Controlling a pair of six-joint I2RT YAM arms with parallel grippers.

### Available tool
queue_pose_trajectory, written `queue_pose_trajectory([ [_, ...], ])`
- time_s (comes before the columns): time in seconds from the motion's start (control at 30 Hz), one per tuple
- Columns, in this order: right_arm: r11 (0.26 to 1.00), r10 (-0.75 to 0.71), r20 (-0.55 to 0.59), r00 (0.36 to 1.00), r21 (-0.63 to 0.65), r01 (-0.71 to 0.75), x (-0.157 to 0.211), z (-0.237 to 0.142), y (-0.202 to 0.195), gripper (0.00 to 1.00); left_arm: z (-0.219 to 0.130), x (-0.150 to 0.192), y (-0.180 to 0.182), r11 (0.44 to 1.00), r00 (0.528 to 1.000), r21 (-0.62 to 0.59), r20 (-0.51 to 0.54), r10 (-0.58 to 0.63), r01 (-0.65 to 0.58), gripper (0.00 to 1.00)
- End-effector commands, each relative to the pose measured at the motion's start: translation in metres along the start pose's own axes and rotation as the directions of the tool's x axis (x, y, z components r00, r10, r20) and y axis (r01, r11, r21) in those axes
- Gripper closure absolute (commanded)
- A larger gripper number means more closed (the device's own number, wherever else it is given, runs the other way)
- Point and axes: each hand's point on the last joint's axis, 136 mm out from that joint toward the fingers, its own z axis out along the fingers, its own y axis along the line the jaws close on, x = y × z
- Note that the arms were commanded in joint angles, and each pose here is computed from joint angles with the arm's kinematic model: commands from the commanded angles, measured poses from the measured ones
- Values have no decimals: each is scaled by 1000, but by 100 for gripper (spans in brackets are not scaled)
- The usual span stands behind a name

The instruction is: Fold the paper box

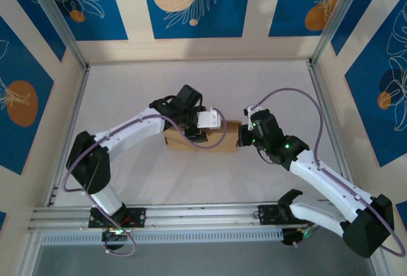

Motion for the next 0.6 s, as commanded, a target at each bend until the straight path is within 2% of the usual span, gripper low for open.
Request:
queue_pose_trajectory([
  [0.0, 996, -12, -126, 992, 81, 22, 38, 6, -17, 100, -26, -22, 15, 994, 995, -102, 101, -23, 33, 22],
  [0.3, 993, -40, -99, 994, 102, 50, 34, 4, -16, 100, -83, -51, 27, 970, 958, -192, 271, -95, 150, 17],
  [0.47, 993, -48, -97, 994, 100, 57, 34, 3, -15, 100, -137, -56, 49, 886, 889, -258, 364, -279, 384, 22],
  [0.57, 993, -55, -96, 994, 95, 64, 33, 2, -14, 100, -167, -39, 52, 828, 876, -346, 368, -312, 441, 23],
])
